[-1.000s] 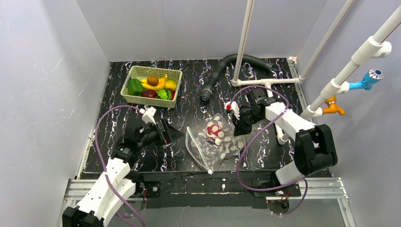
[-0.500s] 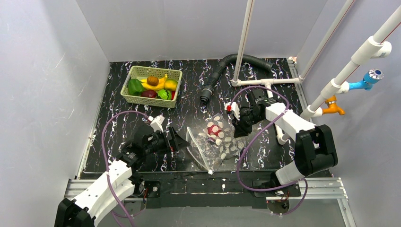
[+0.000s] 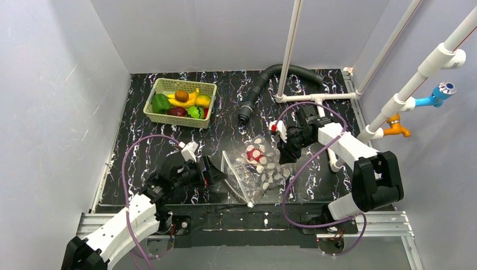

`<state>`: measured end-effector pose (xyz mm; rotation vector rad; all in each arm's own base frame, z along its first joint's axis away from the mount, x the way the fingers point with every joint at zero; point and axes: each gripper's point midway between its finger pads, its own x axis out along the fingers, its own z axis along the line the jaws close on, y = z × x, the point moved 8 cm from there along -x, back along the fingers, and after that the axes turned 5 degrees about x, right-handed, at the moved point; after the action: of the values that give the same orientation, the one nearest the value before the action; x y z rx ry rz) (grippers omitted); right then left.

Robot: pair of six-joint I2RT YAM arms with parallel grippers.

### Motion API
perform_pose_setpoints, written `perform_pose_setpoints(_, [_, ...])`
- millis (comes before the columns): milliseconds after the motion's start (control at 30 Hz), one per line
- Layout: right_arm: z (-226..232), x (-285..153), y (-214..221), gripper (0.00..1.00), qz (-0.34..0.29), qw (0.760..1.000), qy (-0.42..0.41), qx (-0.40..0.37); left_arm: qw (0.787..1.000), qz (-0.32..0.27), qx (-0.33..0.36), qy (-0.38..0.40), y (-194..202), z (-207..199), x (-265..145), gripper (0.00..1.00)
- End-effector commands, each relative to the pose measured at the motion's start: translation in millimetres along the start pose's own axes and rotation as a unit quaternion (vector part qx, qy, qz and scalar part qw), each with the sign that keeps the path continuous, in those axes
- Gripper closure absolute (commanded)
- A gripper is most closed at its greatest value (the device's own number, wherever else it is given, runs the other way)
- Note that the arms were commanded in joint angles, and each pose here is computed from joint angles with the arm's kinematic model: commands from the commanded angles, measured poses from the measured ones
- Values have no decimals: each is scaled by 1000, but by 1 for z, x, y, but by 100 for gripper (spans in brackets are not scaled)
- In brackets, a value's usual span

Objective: Open the zip-top bag and remove the fake food
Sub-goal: Pick up the fake fruit from the zipper food storage bag.

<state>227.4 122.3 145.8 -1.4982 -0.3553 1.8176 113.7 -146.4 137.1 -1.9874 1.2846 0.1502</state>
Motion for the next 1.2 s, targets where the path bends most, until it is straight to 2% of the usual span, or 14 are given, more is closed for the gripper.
perform_pose_setpoints(0, [6,-9,-7,55,-21,1000,-3,-10,1000,-5,7,1,3,0,1,2])
perform_pose_setpoints(400, [8,-17,-16,54,-35,999,3,-27,999,2,30,13,8,-6,10,2])
perform_pose_setpoints(700, [9,-27,-36,55,-42,999,-10,-34,998,-15,52,32,8,-12,15,2])
perform_pose_setpoints(800, [10,-29,-47,55,-44,998,-21,-37,997,-13,59,39,11,-12,17,8])
perform_pose_setpoints(933, [15,-21,-60,58,-32,998,-37,-42,996,-5,69,47,17,-12,20,23])
perform_pose_setpoints(1167, [16,-1,-73,67,-1,998,-50,-38,993,-10,106,57,22,-14,23,37])
